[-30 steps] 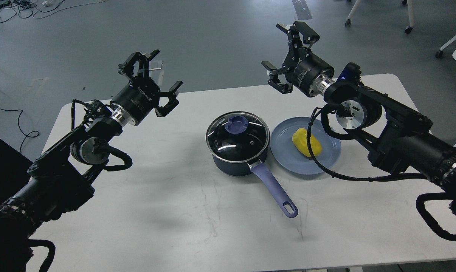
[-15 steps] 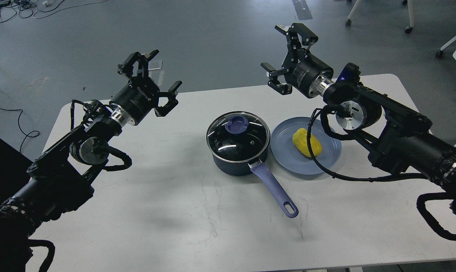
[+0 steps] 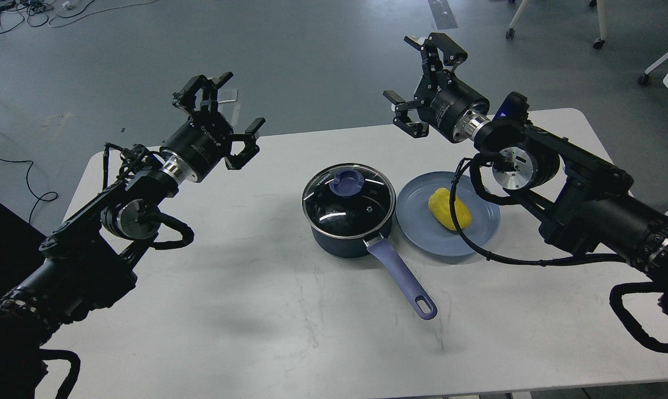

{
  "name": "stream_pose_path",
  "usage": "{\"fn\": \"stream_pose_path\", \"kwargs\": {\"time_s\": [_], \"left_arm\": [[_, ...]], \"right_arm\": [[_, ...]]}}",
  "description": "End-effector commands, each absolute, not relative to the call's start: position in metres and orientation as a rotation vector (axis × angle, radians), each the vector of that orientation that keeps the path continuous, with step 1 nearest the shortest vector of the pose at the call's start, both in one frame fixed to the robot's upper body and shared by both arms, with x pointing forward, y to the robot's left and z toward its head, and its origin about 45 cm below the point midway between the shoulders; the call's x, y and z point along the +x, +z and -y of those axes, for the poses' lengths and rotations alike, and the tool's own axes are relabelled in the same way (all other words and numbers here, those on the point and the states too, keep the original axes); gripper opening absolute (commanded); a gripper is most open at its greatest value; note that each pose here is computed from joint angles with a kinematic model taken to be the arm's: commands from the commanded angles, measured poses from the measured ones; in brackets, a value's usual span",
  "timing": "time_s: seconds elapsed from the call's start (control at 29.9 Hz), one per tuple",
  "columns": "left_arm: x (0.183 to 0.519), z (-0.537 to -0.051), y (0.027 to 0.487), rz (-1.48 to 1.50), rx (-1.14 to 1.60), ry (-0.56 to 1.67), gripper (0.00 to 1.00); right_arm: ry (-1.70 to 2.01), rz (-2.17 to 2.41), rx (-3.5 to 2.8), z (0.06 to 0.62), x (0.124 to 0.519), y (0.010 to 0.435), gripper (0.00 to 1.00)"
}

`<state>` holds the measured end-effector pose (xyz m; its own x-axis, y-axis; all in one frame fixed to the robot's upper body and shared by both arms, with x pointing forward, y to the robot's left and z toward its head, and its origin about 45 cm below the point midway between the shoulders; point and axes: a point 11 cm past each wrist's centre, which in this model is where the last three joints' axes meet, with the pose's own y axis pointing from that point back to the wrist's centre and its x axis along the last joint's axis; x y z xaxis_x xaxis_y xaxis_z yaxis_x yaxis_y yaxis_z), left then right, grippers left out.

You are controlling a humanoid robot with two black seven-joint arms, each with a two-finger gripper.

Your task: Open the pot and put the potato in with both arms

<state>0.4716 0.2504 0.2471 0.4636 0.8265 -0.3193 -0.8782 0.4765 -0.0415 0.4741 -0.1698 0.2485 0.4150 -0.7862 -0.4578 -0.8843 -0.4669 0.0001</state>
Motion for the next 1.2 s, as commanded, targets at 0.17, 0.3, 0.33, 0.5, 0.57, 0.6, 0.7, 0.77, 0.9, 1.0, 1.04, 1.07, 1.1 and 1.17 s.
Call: {"fn": "stream_pose_path", "kwargs": {"time_s": [0.17, 0.3, 0.33, 0.5, 0.57, 0.6, 0.7, 0.77, 0.9, 1.0, 1.04, 1.07, 1.1, 1.17], "left_arm": [[0.464, -0.208, 0.295, 0.316, -0.089, 1.074, 0.98], [0.46, -0.197, 0.299, 0.539, 0.009, 1.044, 0.98], [0.458, -0.191, 0.3, 0.635, 0.049, 1.025, 0.98], [0.447, -0.167, 0.303, 0.861, 0.113, 0.932, 0.98], [0.441, -0.148, 0.297, 0.962, 0.176, 0.809, 0.98], [0.438, -0.143, 0.293, 0.989, 0.198, 0.77, 0.98], [0.43, -0.129, 0.283, 1.089, 0.257, 0.657, 0.98], [0.427, -0.124, 0.278, 1.141, 0.288, 0.597, 0.98], [0.43, -0.123, 0.281, 1.184, 0.307, 0.576, 0.98], [0.428, -0.122, 0.278, 1.213, 0.32, 0.552, 0.98], [0.427, -0.122, 0.276, 1.228, 0.327, 0.539, 0.98], [0.426, -0.122, 0.275, 1.239, 0.331, 0.531, 0.98], [0.425, -0.122, 0.273, 1.247, 0.336, 0.524, 0.98], [0.423, -0.121, 0.27, 1.281, 0.344, 0.503, 0.98]], "right_arm": [[0.582, -1.529, -2.361, 0.194, 0.482, 0.252, 1.0], [0.583, -1.539, -2.347, 0.199, 0.482, 0.252, 1.0], [0.579, -1.549, -2.337, 0.204, 0.483, 0.253, 1.0], [0.58, -1.573, -2.316, 0.214, 0.483, 0.251, 1.0], [0.574, -1.59, -2.302, 0.223, 0.484, 0.252, 1.0], [0.574, -1.593, -2.3, 0.224, 0.484, 0.252, 1.0], [0.57, -1.605, -2.279, 0.232, 0.484, 0.254, 1.0], [0.567, -1.617, -2.269, 0.238, 0.485, 0.255, 1.0], [0.586, -1.637, -2.289, 0.248, 0.485, 0.254, 1.0], [0.611, -1.66, -2.314, 0.263, 0.483, 0.243, 1.0], [0.614, -1.631, -2.333, 0.267, 0.482, 0.241, 1.0], [0.616, -1.61, -2.342, 0.268, 0.481, 0.239, 1.0], [0.614, -1.591, -2.35, 0.27, 0.48, 0.24, 1.0], [0.604, -1.58, -2.353, 0.28, 0.479, 0.24, 1.0]]}}
